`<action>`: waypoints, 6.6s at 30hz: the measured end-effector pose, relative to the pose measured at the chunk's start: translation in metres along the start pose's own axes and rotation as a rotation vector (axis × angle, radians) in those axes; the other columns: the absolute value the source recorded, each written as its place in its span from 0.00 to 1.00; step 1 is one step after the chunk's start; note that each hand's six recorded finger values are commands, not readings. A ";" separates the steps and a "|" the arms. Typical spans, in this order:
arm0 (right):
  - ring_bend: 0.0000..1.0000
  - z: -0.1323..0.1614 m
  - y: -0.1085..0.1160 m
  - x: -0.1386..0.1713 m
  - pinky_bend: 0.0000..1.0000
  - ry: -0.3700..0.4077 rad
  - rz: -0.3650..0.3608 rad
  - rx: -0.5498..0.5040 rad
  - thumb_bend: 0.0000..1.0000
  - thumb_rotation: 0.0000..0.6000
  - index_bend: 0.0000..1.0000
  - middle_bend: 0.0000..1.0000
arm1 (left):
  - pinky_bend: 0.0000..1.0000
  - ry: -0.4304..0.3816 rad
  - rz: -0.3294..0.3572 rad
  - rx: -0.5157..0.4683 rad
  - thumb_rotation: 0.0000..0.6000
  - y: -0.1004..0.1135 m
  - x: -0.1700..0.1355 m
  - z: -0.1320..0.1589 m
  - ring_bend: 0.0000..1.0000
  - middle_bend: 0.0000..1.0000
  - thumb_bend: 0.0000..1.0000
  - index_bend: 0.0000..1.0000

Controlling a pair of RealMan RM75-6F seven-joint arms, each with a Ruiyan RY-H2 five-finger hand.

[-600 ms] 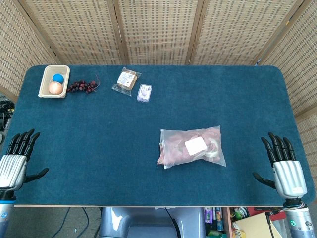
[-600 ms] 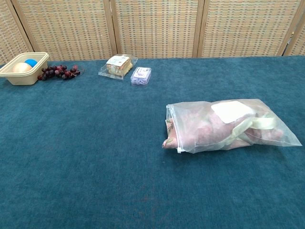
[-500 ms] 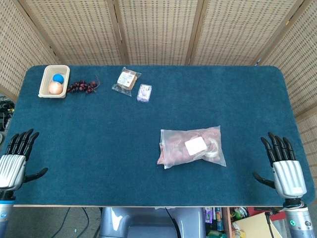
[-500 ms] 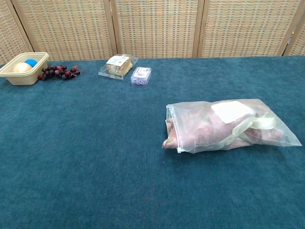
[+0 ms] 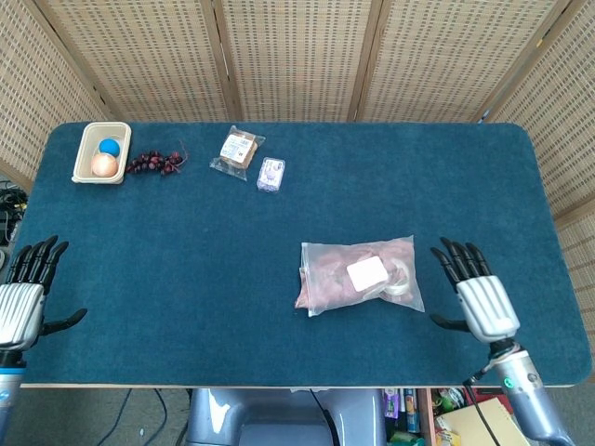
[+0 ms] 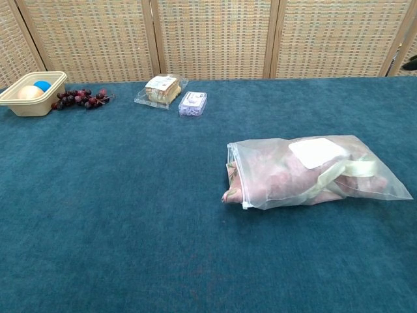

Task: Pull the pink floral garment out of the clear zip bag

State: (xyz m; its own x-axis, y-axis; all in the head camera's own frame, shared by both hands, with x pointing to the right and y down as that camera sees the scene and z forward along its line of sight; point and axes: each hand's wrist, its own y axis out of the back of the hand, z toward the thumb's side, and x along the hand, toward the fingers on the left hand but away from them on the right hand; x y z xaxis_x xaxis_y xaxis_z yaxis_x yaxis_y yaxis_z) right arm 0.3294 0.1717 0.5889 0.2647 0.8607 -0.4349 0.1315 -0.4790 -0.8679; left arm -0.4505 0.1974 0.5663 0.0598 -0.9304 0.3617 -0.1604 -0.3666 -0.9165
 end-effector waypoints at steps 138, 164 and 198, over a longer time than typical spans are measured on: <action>0.58 0.195 -0.053 -0.159 0.65 0.461 0.108 -0.016 0.39 1.00 0.57 0.55 | 0.00 -0.517 -0.376 -0.108 1.00 -0.083 0.157 0.219 0.00 0.00 0.41 0.67; 0.63 0.150 -0.041 -0.118 0.74 0.533 0.034 0.178 0.00 1.00 0.15 0.63 | 0.00 -0.396 -0.333 -0.073 1.00 -0.072 0.184 0.186 0.00 0.00 0.42 0.67; 0.86 0.176 -0.138 -0.067 1.00 1.036 0.003 0.642 0.22 1.00 0.25 0.85 | 0.00 -0.398 -0.341 -0.088 1.00 -0.067 0.177 0.197 0.00 0.00 0.43 0.67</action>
State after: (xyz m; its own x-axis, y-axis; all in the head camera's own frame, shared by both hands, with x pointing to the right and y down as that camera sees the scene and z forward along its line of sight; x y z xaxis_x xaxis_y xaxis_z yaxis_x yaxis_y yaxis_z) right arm 0.1251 0.2102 0.6952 0.9398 0.1740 -0.2941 -0.2888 -0.0556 -0.9558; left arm -0.2348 0.0564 0.6582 0.4892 -0.6940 0.5282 -0.1473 -0.6627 -0.7342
